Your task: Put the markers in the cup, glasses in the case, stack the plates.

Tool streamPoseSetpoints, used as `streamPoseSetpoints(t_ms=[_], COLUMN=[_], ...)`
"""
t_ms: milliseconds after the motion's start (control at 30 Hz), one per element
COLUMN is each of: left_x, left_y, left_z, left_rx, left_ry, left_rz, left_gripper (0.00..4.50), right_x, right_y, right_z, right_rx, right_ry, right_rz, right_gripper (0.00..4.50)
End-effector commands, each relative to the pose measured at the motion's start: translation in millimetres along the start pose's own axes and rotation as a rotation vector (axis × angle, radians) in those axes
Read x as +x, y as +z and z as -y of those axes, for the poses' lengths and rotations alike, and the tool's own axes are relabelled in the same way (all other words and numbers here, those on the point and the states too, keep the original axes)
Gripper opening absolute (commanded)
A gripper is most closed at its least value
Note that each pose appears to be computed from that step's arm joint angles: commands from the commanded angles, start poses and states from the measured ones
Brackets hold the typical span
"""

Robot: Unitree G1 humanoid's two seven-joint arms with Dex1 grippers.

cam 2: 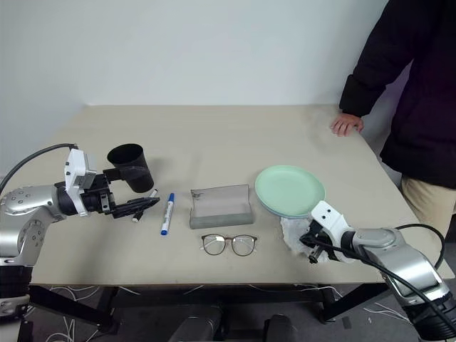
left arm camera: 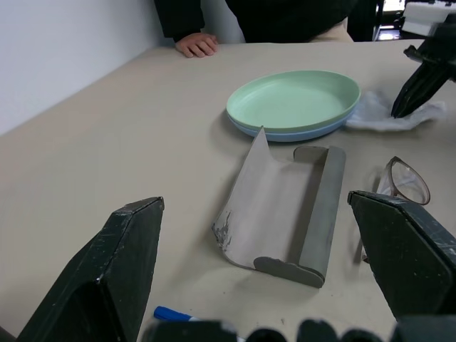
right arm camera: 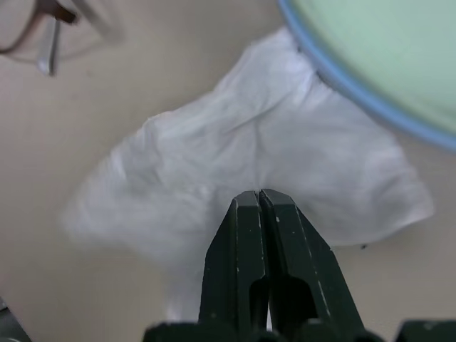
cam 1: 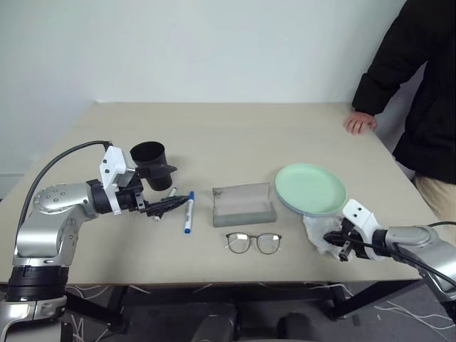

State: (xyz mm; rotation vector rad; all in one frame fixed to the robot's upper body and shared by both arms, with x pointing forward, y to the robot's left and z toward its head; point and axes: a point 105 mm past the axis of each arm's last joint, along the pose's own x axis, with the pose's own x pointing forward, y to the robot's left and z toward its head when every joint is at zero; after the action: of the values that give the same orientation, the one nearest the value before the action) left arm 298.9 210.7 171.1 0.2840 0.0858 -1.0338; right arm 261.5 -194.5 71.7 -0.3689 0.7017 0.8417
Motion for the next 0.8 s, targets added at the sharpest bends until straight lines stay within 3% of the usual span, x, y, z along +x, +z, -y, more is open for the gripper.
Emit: streamPoseSetpoints(t_ms=[33, 233, 467, 733, 800], left_x=[0.0, 0.1, -1.2, -2.2, -1.4], left_y=[14.2, 15.3, 15.5, 13.8, 13.8], left_z=[-3.4, -4.4, -4.5, -4.6, -4.0], left_rx=[0.063, 0.069, 0.072, 0.067, 0.067], left_ry=[0.008, 0.007, 0.011, 0.013, 0.01], left_rz=[0.022, 0.021, 0.021, 0.017, 0.019], left_gripper=[4.43, 4.43, 4.43, 4.43, 4.43], right_x=[-33.7, -54.3, -39.3, -27.0, -21.0], right_y=[60.7, 102.7, 56.9, 24.3, 20.3], right_z=[-8.4, -5.2, 7.1, 9.2, 10.6], right_rx=[-0.122, -0.177, -0.162, -0.141, -0.128], right_ry=[0.091, 0.119, 0.071, 0.037, 0.026], right_rz=[0.204, 0.328, 0.147, 0.035, 0.031], right_gripper=[0.05, 0.05, 0.05, 2.61, 2.61])
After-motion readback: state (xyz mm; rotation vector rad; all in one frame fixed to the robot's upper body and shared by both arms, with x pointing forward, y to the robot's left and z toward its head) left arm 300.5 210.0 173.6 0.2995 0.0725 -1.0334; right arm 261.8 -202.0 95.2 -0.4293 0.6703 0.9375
